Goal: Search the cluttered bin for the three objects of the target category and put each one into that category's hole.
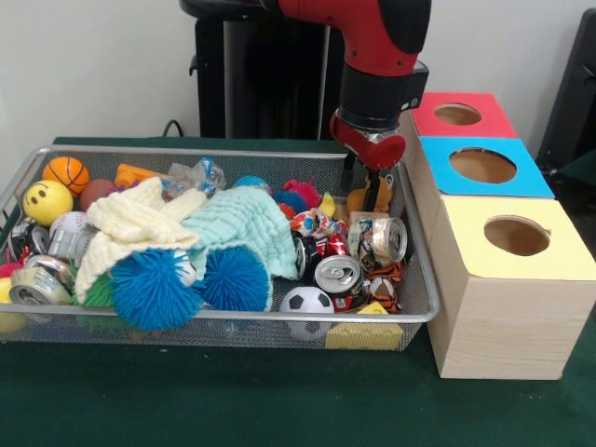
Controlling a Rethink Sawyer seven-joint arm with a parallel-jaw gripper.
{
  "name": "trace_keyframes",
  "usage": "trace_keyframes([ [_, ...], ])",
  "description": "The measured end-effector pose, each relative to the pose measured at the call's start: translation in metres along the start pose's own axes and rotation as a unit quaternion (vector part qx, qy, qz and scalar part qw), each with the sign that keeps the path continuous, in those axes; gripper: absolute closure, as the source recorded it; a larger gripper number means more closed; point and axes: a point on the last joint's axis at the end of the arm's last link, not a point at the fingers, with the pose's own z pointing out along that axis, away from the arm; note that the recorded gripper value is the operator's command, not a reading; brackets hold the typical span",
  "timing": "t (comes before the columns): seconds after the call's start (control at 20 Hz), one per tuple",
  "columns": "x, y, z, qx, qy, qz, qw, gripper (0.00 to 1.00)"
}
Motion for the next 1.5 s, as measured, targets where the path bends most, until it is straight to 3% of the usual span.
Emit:
trace_keyframes([
  [0.55, -0.012, -0.009, -0.019, 0.022, -0.036, 0.018, 0.9989, 0.0],
  [1.2, -0.033, -0.01, -0.032, 0.026, -0.053, 0.043, 0.9973, 0.0],
  [1.5, -0.044, 0.004, -0.035, 0.02, -0.068, 0.053, 0.996, 0.0],
])
